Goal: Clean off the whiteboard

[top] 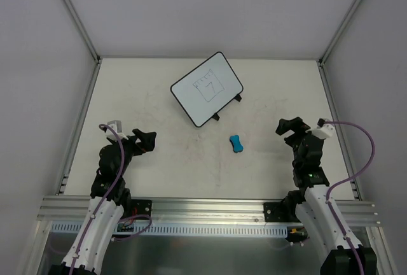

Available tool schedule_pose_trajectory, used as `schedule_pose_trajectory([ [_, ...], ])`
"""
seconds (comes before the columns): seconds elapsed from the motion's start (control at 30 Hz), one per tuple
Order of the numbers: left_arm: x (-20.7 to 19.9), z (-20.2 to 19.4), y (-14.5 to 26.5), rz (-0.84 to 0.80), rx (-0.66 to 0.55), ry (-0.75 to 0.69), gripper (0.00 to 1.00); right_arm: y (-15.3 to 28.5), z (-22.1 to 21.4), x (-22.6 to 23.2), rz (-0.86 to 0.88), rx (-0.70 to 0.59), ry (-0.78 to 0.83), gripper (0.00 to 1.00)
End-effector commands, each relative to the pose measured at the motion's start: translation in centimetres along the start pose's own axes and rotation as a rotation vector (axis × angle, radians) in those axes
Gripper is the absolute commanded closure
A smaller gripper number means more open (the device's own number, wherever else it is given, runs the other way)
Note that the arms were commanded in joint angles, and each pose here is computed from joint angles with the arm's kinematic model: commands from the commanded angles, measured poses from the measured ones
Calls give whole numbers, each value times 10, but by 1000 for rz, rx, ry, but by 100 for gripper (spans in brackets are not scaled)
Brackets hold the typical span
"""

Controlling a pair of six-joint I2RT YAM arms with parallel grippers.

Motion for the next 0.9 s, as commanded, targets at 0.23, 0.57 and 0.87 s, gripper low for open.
schedule_pose_trajectory([
  [0.23, -18, 14, -5, -175, -21, -51, 1, -3, 7, 5, 4, -13, 18, 1],
  [0.57, -33, 14, -25, -366, -86, 113, 1, -8, 4, 11, 48, 32, 28, 1],
  [0.87, -48, 34, -66, -481, -105, 131, 1, -12, 2, 14, 89, 62, 37, 1],
])
Point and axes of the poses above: each gripper's point midway between its finger pads, its own y axis back along the fingers, its own x axis along the line the jaws close on, z = x × y, the point moved 10 cm from there along y, back along the fingers, and after that the axes turned 1 degree about y, right-handed, at the moved point
